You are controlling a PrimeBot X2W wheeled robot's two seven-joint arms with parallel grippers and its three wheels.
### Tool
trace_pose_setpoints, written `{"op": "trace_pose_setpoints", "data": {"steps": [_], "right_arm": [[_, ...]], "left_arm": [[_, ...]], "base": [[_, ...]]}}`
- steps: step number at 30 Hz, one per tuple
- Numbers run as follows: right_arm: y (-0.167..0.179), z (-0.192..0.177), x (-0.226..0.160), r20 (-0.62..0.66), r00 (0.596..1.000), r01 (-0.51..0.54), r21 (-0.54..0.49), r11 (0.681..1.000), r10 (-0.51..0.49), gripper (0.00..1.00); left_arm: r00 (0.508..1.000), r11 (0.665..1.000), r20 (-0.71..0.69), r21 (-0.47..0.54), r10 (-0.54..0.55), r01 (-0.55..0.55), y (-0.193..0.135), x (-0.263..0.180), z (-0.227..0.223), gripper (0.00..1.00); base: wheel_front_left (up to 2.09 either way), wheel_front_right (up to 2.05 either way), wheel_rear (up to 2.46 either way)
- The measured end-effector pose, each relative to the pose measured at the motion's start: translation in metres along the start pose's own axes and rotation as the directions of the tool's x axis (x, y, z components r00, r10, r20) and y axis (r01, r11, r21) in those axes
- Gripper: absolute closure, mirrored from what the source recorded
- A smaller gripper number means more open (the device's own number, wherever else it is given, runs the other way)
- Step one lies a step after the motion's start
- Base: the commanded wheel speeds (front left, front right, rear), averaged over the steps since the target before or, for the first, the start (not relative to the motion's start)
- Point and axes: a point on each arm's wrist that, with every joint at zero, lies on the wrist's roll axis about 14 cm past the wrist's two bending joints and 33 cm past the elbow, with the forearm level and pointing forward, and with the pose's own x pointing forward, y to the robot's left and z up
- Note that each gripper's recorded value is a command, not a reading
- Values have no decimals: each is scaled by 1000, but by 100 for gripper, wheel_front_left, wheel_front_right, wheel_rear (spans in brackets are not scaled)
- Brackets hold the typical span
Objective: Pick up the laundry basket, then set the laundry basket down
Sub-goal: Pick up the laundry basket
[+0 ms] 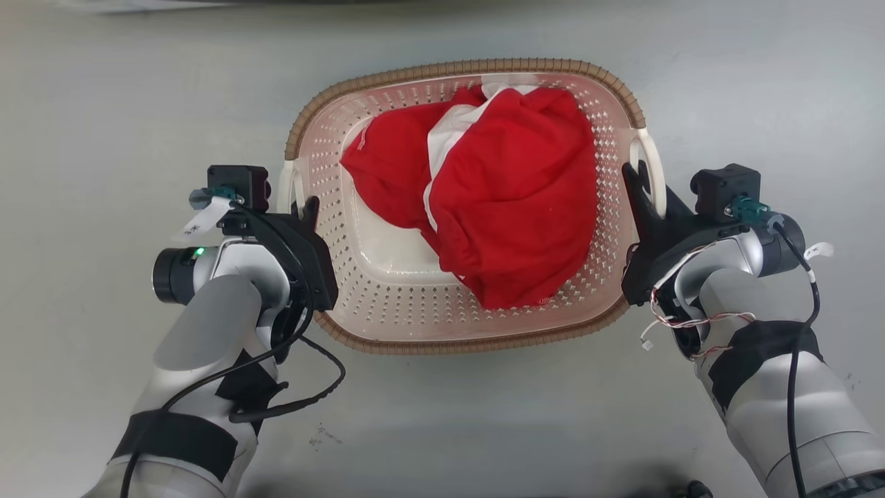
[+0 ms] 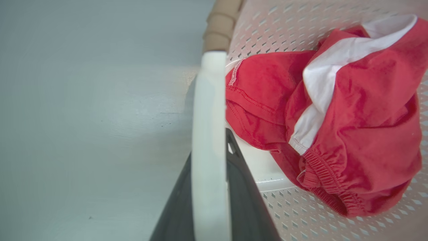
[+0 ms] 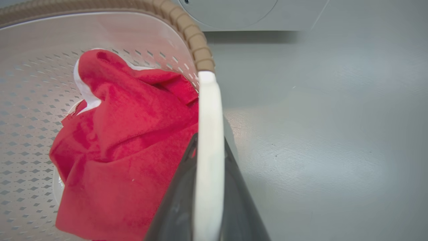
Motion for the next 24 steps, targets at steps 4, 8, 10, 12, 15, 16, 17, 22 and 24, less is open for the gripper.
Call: {"op": "trace_pose_setpoints", "data": {"steps": [4, 8, 10, 12, 15, 16, 17, 22, 24], "right_arm": [[2, 6, -6, -1, 1000, 1, -12, 1000, -1, 100], [5, 18, -15, 3, 1000, 3, -16, 1000, -3, 100], [6, 22, -19, 1, 1000, 5, -22, 1000, -5, 100], [7, 26, -24, -7, 1000, 9, -23, 1000, -9, 100], [9, 33, -32, -8, 1000, 11, -21, 1000, -11, 100], [10, 35, -35, -10, 1000, 13, -19, 1000, -13, 100], [10, 38, -37, -7, 1000, 15, -17, 1000, -15, 100], [16, 43, -55, -17, 1000, 18, -8, 1000, -18, 100], [18, 44, -62, -18, 1000, 20, -8, 1000, -20, 100]], "left_arm": [[1000, 1000, 7, -15, -2, 2, -2, -8, 5, 100], [1000, 999, 21, -34, 1, 0, -5, -20, 13, 100], [1000, 999, 23, -41, 1, 0, -6, -26, 16, 100], [1000, 999, 21, -43, 0, 0, -9, -32, 19, 100], [1000, 999, 20, -45, 0, 1, -12, -42, 23, 100], [1000, 999, 23, -44, -3, 4, -14, -45, 25, 100], [1000, 999, 23, -41, -7, 7, -15, -49, 27, 100], [1000, 999, 25, -51, -9, 10, -20, -67, 33, 100], [1000, 998, 24, -60, -11, 12, -22, -75, 32, 100]], "base": [[0, 0, 0], [0, 0, 0], [0, 0, 0], [0, 0, 0], [0, 0, 0], [0, 0, 0], [0, 0, 0], [0, 0, 0], [0, 0, 0]]}}
